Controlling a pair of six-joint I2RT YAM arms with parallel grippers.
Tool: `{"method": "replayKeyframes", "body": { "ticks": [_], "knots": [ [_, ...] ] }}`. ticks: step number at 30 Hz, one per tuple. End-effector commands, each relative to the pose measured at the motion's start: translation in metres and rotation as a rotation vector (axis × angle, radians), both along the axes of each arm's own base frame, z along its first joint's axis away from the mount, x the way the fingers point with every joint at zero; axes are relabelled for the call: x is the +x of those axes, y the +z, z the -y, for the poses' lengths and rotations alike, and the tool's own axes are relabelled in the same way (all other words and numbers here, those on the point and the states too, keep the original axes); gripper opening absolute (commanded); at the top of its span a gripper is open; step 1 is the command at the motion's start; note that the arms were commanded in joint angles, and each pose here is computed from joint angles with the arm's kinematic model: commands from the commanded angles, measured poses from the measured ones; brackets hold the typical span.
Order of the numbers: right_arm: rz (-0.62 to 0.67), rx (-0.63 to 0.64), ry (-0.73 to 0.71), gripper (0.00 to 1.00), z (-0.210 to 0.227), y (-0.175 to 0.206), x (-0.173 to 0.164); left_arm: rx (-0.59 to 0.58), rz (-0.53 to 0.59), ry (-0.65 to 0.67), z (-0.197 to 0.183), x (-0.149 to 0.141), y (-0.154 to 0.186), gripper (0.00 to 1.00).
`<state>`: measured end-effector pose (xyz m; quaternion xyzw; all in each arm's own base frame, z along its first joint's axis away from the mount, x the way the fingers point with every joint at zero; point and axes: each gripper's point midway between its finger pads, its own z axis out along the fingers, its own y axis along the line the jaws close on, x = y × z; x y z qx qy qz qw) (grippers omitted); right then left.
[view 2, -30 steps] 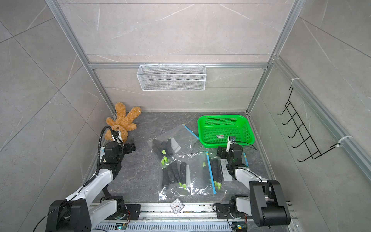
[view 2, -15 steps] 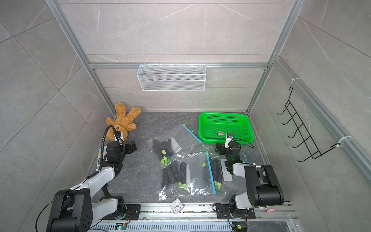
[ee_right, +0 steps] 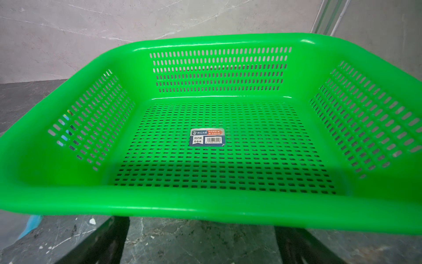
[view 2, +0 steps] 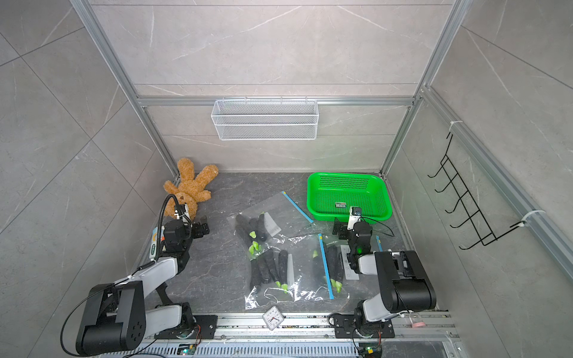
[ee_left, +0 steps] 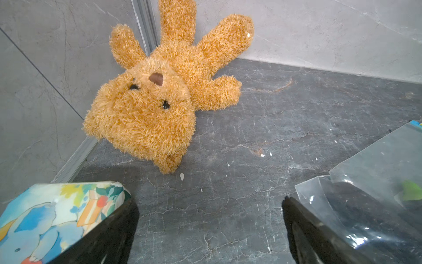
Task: Place the eggplant in a zip-top bag and seal the zipper
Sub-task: Reset both arms
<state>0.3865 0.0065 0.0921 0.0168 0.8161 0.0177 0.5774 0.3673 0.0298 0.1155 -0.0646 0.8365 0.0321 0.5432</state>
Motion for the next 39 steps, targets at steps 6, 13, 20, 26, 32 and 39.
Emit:
{"method": "replayKeyframes", "body": {
  "ticks": [6,13,20,26,32,39],
  "knots": [
    [0.022,-0.009,0.043,1.0,-0.006,0.004,0.002,0.001,0.047,-0.05,0.001,0.013,-0.022,1.0],
    [0.019,-0.007,0.055,1.0,-0.008,0.004,0.003,-0.019,0.024,-0.05,-0.002,0.015,-0.031,1.0],
    [0.017,-0.01,0.045,1.0,-0.006,0.003,0.002,-0.01,0.028,-0.043,-0.003,0.016,-0.03,1.0],
    [0.017,-0.01,0.047,1.0,-0.007,0.004,0.003,-0.01,0.026,-0.043,-0.003,0.016,-0.03,1.0],
    [0.015,-0.011,0.048,1.0,-0.007,0.003,0.003,-0.01,0.026,-0.042,-0.003,0.016,-0.03,1.0],
    [0.014,-0.014,0.04,1.0,-0.007,0.003,0.003,-0.008,0.026,-0.043,-0.002,0.016,-0.03,1.0]
  ]
}}
